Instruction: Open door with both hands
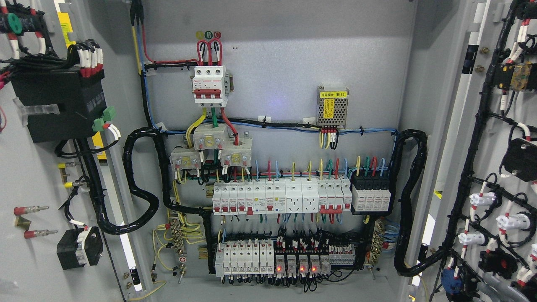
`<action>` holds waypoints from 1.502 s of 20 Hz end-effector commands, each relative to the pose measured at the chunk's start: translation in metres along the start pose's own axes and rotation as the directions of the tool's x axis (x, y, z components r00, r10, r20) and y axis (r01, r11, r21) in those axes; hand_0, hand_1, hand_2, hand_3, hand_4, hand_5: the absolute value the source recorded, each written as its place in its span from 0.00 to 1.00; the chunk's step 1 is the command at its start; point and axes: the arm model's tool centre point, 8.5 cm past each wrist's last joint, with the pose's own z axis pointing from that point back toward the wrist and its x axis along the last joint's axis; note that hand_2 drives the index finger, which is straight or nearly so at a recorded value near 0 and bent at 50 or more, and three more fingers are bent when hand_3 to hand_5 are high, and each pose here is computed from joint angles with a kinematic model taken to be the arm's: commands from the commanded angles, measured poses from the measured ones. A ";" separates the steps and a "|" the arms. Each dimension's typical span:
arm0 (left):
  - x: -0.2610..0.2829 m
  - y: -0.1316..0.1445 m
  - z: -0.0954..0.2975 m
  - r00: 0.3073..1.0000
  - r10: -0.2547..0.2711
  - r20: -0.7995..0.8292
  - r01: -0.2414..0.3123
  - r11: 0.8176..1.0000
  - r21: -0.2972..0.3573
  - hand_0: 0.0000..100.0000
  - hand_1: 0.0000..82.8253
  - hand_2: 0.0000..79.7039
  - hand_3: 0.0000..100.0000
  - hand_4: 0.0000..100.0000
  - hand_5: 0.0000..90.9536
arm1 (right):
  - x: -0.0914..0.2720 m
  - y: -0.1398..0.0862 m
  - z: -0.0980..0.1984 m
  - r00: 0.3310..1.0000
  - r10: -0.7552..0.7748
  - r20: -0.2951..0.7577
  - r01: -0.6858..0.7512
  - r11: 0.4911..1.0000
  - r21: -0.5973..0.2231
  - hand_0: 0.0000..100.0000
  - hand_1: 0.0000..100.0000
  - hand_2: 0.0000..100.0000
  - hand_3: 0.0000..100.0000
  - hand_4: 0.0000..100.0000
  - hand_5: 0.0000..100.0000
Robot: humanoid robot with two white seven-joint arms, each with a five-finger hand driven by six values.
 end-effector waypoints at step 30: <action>0.021 0.143 0.044 0.992 0.030 -0.120 -0.003 0.976 0.219 0.00 0.00 0.00 0.00 0.00 0.00 | -0.001 -0.051 0.036 0.998 0.055 -0.033 -0.061 0.973 -0.224 0.24 0.00 0.00 0.00 0.00 0.00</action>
